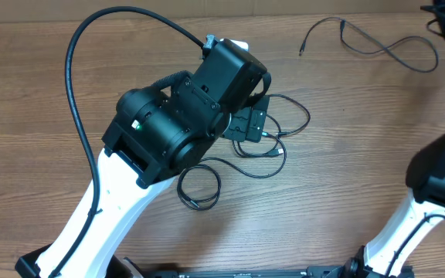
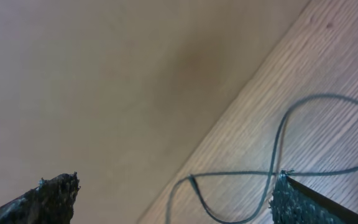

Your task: Untangle cables

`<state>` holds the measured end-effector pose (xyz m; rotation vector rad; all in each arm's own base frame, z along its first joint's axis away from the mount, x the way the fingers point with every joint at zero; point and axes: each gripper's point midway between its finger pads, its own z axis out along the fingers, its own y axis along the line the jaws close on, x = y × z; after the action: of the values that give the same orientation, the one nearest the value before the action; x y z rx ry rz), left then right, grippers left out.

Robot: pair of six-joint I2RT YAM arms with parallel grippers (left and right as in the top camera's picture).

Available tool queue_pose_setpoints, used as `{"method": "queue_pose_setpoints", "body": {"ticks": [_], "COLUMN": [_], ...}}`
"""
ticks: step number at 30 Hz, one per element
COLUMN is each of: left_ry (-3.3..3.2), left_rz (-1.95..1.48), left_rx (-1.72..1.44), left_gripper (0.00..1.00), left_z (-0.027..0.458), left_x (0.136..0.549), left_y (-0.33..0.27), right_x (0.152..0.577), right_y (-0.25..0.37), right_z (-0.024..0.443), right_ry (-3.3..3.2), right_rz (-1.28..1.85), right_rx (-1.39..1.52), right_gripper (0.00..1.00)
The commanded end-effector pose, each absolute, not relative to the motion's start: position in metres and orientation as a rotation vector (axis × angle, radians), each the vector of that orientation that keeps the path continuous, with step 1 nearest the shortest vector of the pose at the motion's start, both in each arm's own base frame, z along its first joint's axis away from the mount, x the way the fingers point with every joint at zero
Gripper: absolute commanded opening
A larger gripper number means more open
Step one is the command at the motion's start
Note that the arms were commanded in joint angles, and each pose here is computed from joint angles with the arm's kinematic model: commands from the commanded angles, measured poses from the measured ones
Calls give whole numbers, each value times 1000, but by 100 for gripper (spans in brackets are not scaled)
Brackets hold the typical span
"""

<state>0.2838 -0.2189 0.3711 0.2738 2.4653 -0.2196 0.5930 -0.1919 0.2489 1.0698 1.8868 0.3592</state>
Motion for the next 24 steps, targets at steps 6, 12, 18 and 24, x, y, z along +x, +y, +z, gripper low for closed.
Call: {"method": "queue_pose_setpoints", "body": {"ticks": [6,12,18,24], "left_ry": [2449,2461,2467,2468], "left_rz": [-229,-260,-275,-276], "left_rx": [240,239,197,199], "left_gripper": [100,99,99,100], "left_z": [377,376,376,376], "left_x": [286,283,283,283], "left_y": [-216,-219,-219,-220], "right_x": [617,624,620,617], "right_y": [-188,-186,-186,-181], "right_z": [155,123,82,51], "right_ry": [2003,2037,2100,2147], "right_rz": [350,376,355,375], "right_rx": [1113,1119,1170,1206], "right_gripper": [89,82,81,81]}}
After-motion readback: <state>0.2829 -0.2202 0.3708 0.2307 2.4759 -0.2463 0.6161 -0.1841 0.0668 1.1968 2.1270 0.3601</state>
